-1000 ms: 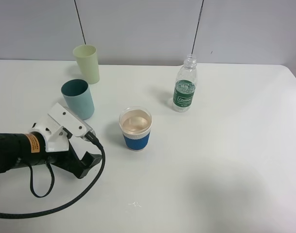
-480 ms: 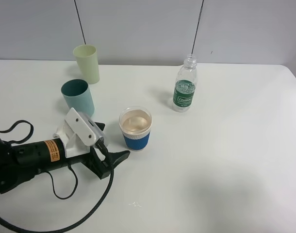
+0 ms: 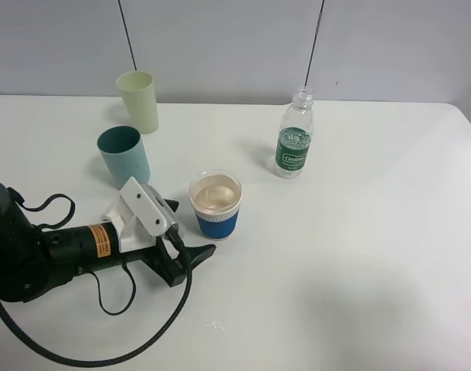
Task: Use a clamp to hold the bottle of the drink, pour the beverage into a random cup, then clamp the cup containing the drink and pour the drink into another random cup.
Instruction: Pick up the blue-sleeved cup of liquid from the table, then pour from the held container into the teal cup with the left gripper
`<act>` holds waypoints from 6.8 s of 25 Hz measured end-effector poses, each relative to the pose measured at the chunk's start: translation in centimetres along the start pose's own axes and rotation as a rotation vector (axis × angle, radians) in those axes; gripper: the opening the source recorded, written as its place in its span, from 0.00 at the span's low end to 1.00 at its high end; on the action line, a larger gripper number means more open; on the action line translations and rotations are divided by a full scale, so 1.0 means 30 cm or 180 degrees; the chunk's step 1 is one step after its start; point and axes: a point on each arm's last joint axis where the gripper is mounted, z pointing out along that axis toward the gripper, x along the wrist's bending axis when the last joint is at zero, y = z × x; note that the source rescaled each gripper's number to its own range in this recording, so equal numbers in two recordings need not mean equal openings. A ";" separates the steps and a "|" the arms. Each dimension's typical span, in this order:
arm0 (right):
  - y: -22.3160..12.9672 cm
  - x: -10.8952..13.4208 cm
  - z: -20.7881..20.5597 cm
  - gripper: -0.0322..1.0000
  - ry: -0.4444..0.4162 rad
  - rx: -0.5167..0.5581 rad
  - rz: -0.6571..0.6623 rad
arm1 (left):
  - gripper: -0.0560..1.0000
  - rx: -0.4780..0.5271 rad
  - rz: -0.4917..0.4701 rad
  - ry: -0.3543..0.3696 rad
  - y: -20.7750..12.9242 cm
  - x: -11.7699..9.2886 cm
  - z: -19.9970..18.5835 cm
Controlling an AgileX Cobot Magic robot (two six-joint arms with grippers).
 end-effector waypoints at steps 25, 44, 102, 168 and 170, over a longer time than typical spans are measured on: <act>0.000 0.000 0.000 1.00 0.0000 0.0000 0.0000 | 0.05 -0.0351 0.0216 -0.0265 0.062 0.013 0.118; 0.000 0.000 0.000 1.00 0.0000 0.0000 0.0000 | 0.09 -0.0341 0.0022 -0.0118 0.063 0.023 0.103; 0.000 0.000 0.000 1.00 0.0000 0.0000 0.0000 | 0.09 -0.0480 -0.0648 0.3111 0.164 0.358 -0.336; 0.000 0.000 0.000 1.00 0.0000 0.0000 0.0003 | 0.09 0.1042 0.2099 0.2625 0.272 0.431 -0.232; 0.000 0.000 0.000 1.00 0.0000 0.0000 0.0003 | 0.09 0.1042 0.2077 0.2653 0.272 0.432 -0.234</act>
